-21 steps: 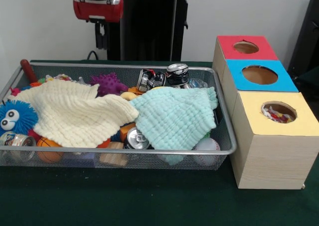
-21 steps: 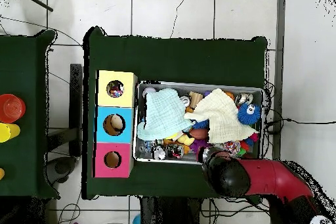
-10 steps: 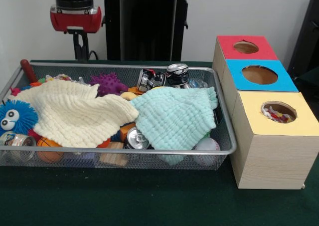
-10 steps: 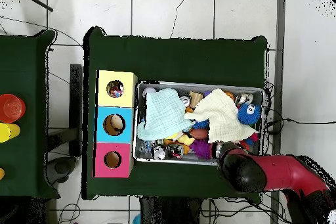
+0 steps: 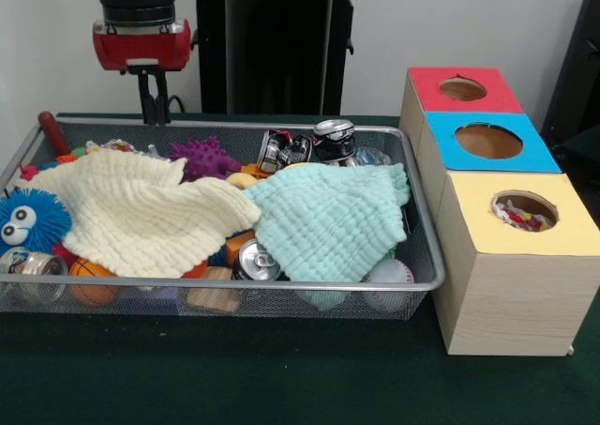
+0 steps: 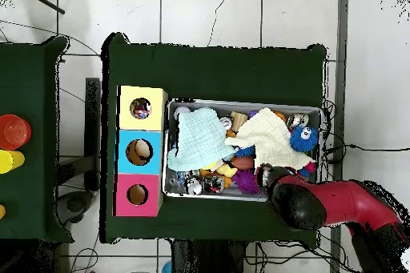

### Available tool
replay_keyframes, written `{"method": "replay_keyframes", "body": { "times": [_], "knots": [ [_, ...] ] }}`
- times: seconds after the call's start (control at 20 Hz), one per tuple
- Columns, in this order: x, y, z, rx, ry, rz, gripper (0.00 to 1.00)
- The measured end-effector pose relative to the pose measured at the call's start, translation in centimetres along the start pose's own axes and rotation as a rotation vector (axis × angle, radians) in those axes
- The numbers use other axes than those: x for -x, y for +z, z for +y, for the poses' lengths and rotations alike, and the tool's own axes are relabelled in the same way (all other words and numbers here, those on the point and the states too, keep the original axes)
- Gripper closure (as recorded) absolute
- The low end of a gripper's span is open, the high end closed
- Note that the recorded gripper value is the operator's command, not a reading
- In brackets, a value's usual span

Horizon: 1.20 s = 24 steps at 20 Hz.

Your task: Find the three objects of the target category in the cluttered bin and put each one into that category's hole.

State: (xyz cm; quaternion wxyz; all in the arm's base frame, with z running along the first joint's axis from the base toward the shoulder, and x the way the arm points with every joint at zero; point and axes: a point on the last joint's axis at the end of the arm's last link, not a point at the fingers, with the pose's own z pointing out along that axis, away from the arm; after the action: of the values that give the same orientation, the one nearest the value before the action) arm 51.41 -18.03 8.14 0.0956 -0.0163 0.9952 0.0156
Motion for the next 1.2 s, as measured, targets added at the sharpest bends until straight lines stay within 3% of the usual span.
{"method": "replay_keyframes", "body": {
  "times": [0.05,0.1,0.85,1.2],
  "knots": [
    [0.1,0.1,0.1,0.002,-0.004,-0.003,1.00],
    [0.8,0.3,0.6,0.010,-0.027,-0.018,0.00],
    [4.2,0.2,1.1,0.010,-0.080,-0.091,0.00],
    [6.0,-1.9,1.5,-0.006,-0.071,-0.116,0.00]
  ]
}}
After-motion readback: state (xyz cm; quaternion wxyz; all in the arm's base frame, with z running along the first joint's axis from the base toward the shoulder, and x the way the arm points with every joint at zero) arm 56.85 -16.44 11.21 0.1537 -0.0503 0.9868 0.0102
